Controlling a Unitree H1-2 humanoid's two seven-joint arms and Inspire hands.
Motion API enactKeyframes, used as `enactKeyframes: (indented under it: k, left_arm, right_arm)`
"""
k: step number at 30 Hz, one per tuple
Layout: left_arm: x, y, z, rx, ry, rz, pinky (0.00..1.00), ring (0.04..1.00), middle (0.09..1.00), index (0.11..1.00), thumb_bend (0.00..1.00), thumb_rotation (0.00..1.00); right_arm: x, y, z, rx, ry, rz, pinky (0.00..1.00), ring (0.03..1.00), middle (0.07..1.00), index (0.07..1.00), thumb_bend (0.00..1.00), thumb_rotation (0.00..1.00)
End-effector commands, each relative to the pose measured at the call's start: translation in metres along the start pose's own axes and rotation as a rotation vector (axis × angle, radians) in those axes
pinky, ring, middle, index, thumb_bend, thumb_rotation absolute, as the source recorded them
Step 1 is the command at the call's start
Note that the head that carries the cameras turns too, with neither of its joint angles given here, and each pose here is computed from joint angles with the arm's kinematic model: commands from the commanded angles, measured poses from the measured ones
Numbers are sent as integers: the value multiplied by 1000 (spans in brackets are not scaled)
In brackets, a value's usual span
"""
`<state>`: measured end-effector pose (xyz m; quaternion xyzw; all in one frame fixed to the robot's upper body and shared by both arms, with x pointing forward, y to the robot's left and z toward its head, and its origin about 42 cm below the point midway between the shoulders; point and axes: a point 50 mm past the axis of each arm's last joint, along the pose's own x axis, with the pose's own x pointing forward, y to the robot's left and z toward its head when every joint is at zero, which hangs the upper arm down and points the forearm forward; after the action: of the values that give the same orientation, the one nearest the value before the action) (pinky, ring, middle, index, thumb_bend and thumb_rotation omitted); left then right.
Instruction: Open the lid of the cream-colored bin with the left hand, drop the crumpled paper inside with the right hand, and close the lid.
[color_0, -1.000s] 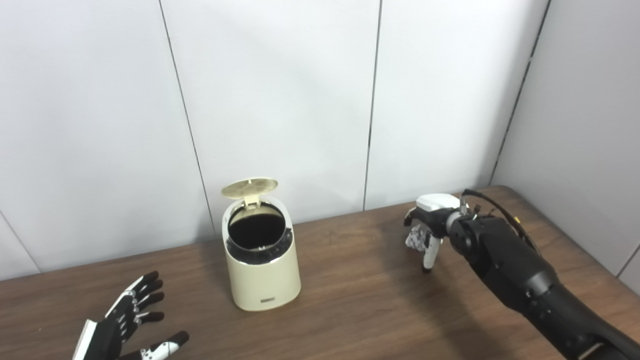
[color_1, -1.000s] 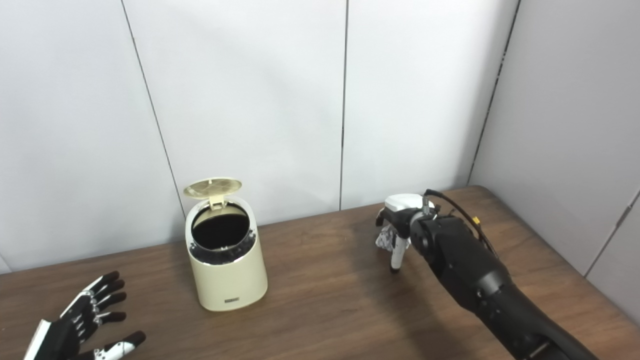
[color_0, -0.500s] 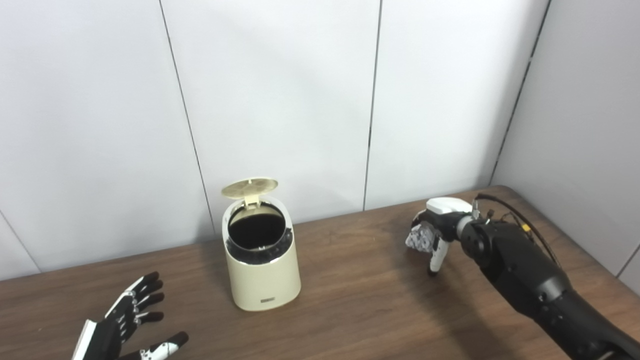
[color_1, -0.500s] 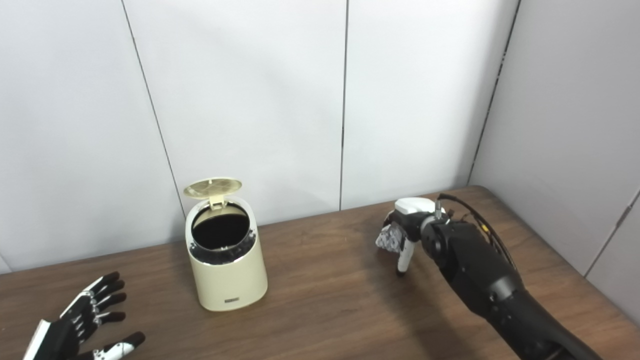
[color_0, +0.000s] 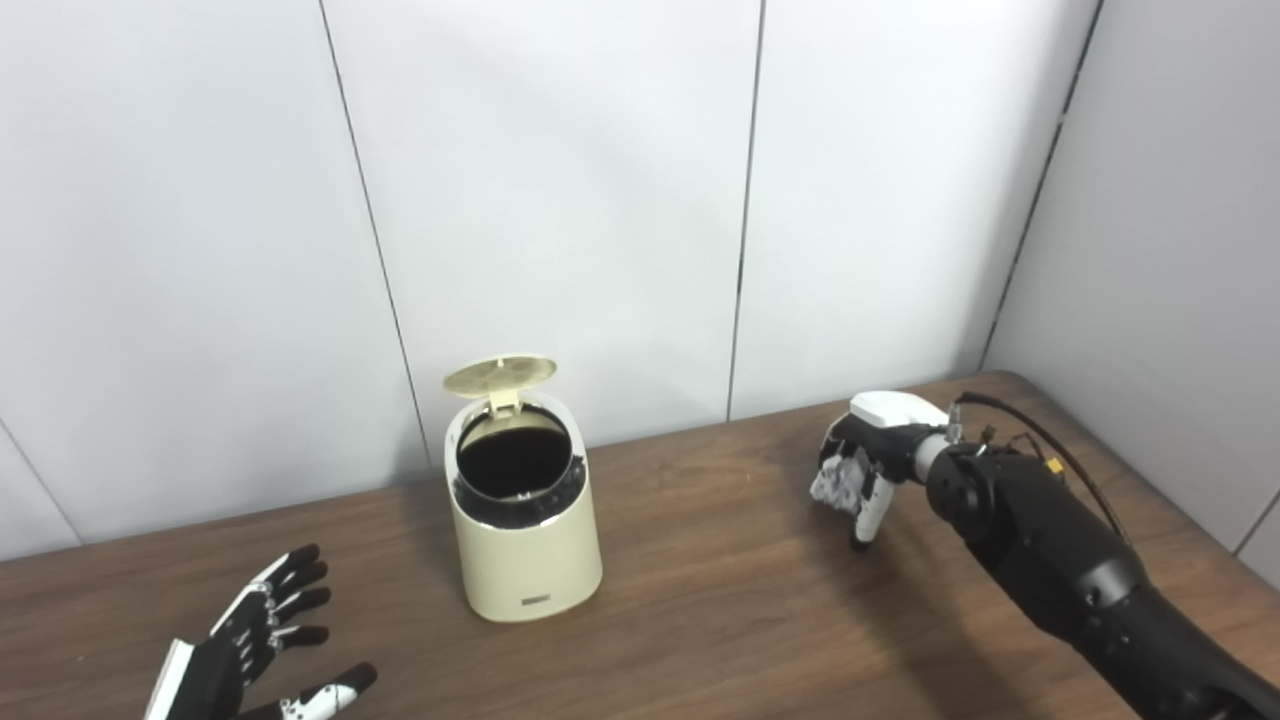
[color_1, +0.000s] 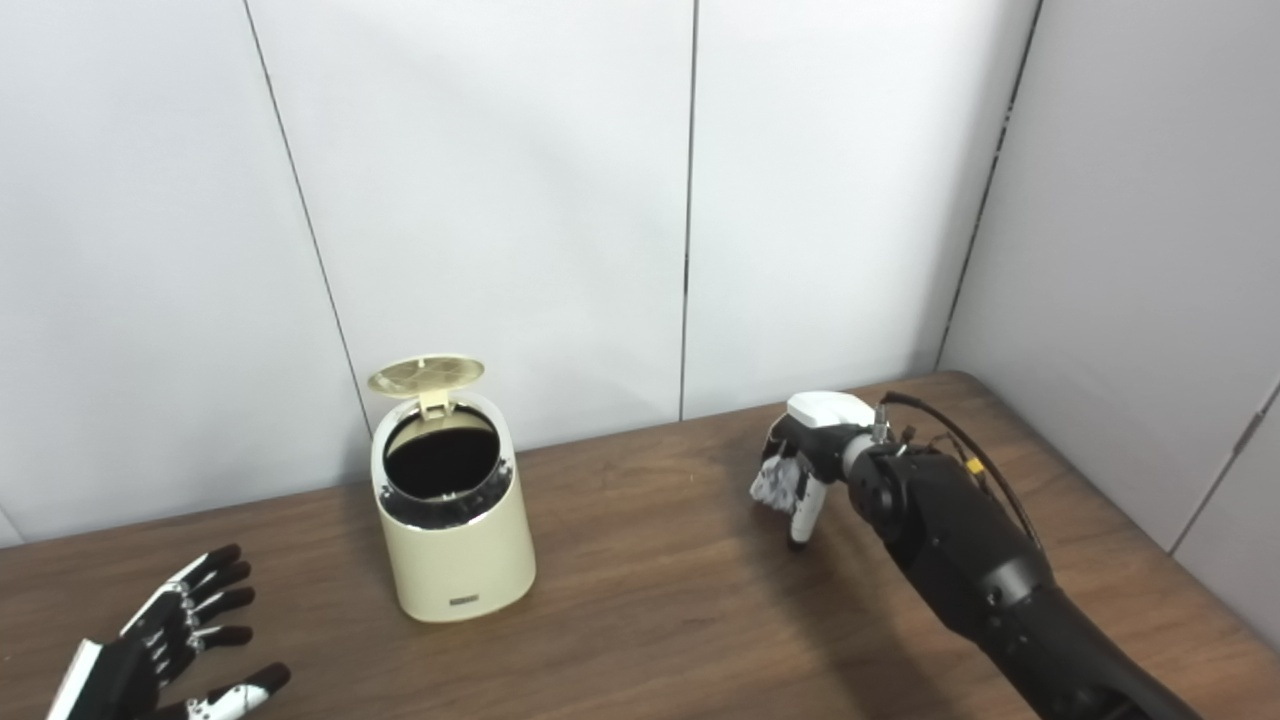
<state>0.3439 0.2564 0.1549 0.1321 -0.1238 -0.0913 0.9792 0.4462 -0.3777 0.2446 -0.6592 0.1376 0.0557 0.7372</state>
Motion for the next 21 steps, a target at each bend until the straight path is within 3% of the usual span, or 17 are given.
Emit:
enactKeyframes:
  k: [1,6,9,10,12,21]
  left_arm:
    - [8,8,15,28,-63,7,701,819,859,912,683,0]
    - [8,6,15,35,-63,2,693,815,856,907,691,0]
    - [8,5,15,39,-67,-1,683,811,859,907,694,0]
    - [8,5,15,39,-68,-1,673,808,858,905,694,0]
    - [8,5,15,38,-69,-1,667,803,855,903,699,0]
    - [9,5,15,38,-64,-2,664,808,862,897,706,0]
  right_arm:
    - [1,-24,1,14,-13,-67,577,651,709,698,777,14]
    - [1,-23,7,28,-23,-71,594,675,734,721,788,35]
    - [2,-22,8,41,-39,-86,589,635,676,673,786,8]
    - [2,-21,9,41,-43,-94,562,582,553,579,634,3]
    - [3,-21,8,46,-47,-104,531,535,504,508,550,0]
    - [2,-24,8,29,-70,-149,479,436,502,483,520,0]
